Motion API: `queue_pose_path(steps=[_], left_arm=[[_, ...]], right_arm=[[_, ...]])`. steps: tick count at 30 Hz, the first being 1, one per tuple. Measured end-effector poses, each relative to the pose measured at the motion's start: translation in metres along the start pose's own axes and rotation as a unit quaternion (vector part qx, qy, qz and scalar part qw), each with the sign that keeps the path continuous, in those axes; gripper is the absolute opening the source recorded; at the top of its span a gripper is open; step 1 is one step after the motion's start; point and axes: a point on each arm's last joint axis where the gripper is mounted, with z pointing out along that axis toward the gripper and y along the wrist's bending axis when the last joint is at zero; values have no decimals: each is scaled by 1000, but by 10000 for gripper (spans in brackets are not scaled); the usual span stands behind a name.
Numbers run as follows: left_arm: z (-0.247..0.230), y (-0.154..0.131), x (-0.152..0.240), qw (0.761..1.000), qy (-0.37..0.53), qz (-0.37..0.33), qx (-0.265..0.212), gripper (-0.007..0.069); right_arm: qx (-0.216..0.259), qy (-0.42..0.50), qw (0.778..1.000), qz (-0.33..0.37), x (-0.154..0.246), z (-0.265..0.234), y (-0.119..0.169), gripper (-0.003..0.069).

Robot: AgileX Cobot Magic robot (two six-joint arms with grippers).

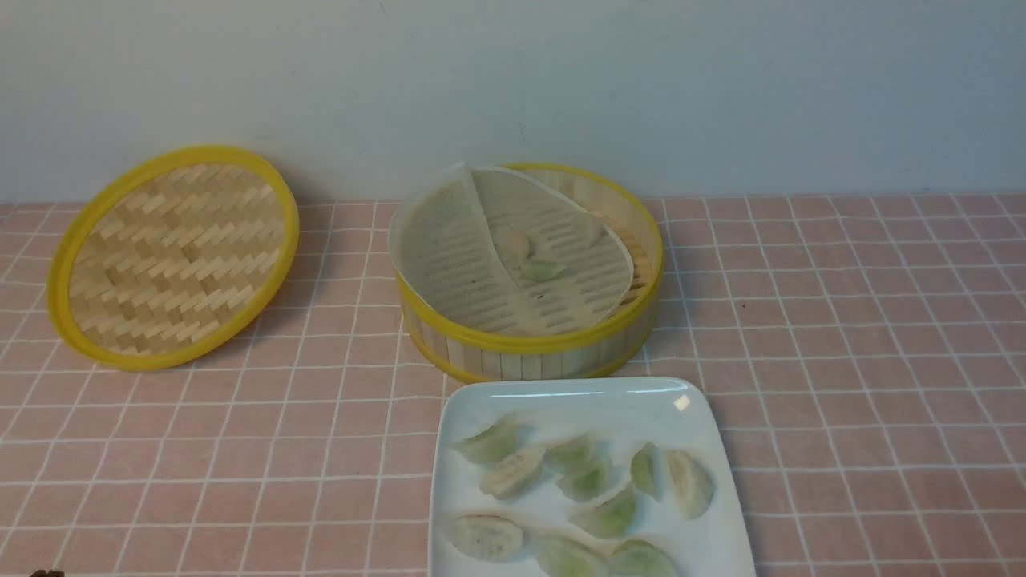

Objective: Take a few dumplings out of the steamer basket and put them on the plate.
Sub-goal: Use the right arm to grab a dumpling from inside the steamer

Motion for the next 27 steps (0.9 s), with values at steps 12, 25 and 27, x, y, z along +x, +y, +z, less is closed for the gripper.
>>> queue_pose_path(steps=[12, 25, 27], left_arm=[[0, 0, 0, 1000, 0, 0, 0, -6], [0, 0, 0, 1000, 0, 0, 0, -6], [0, 0, 0, 1000, 0, 0, 0, -6]], right_arm=[[0, 0, 1000, 0, 0, 0, 0, -15], [-14, -39, 998, 52, -5, 1, 2, -15], [-29, -77, 989, 124, -12, 0, 3, -15]])
